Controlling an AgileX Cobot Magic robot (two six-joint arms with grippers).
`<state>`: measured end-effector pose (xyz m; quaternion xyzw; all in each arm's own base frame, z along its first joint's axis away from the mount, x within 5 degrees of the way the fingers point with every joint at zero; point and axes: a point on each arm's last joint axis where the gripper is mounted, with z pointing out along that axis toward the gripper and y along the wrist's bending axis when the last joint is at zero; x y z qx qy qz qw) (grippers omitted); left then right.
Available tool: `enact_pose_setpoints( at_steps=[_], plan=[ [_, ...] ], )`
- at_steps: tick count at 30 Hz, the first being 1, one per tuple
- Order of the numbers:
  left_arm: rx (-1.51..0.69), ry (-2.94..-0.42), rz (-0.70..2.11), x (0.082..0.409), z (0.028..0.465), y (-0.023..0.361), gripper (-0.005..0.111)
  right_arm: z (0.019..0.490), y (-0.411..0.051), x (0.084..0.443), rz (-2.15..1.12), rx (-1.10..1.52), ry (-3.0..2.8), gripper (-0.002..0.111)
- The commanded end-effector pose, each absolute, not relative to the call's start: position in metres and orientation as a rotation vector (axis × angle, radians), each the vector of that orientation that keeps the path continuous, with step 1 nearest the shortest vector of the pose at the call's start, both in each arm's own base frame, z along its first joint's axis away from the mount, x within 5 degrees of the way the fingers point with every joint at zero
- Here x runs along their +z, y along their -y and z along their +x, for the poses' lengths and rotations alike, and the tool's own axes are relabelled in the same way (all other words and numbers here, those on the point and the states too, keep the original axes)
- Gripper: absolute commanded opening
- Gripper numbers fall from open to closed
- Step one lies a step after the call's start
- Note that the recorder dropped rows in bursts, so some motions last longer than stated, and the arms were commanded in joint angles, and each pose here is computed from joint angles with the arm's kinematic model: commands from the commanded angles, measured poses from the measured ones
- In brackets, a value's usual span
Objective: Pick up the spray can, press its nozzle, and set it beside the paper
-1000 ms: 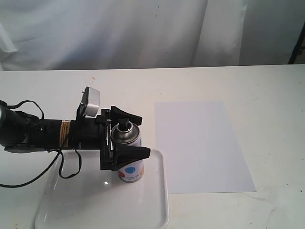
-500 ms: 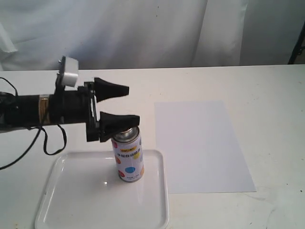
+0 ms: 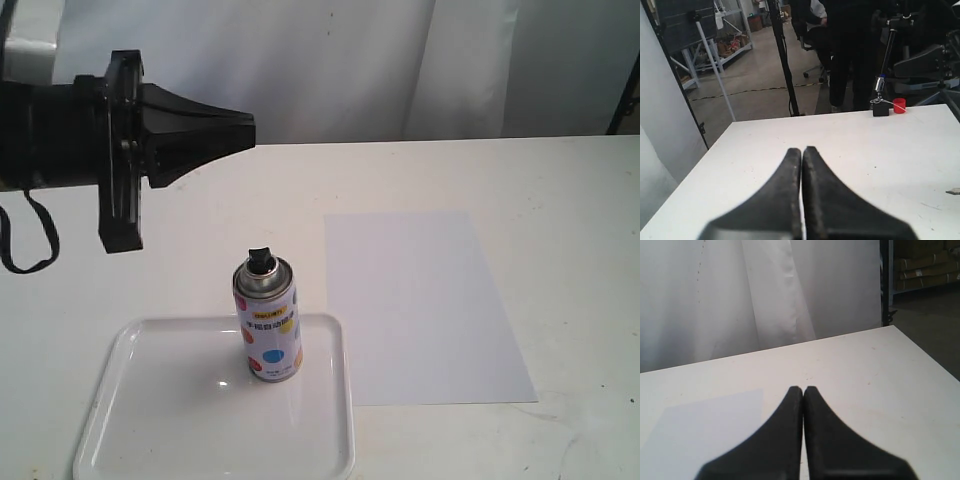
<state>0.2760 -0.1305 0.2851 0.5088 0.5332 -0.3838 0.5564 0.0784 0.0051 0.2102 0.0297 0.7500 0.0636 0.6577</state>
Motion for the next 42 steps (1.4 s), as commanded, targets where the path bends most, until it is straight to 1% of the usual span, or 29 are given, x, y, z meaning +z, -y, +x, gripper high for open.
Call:
enact_pose_setpoints(
  at_steps=[1,8,12,23,29,34,42],
  plan=[
    [-0.931,-1.256,1.177,0.302,0.266,0.129,0.000,0.078,-0.007,0.210,0.049,0.157,-1.698,0.000],
    [-1.022,-1.345,1.124,0.307,0.256,0.128,0.000,0.078,-0.006,0.210,0.052,0.153,-1.698,0.000],
    [-1.042,-1.382,1.088,0.305,0.242,0.125,0.000,0.078,-0.006,0.210,0.052,0.153,-1.698,0.000],
    [-0.765,-1.723,0.752,0.289,0.197,0.096,0.000,0.078,-0.006,0.210,0.052,0.153,-1.698,0.000],
    [-0.718,-1.685,0.772,0.286,0.168,0.090,0.000,0.078,-0.006,0.210,0.052,0.153,-1.698,0.000],
    [-0.639,-1.633,0.800,0.296,0.157,0.086,0.000,0.078,-0.006,0.210,0.054,0.151,-1.698,0.000],
    [-0.631,-1.590,0.806,0.304,0.150,0.086,0.000,0.078,-0.006,0.210,0.054,0.151,-1.698,0.000]
  ],
)
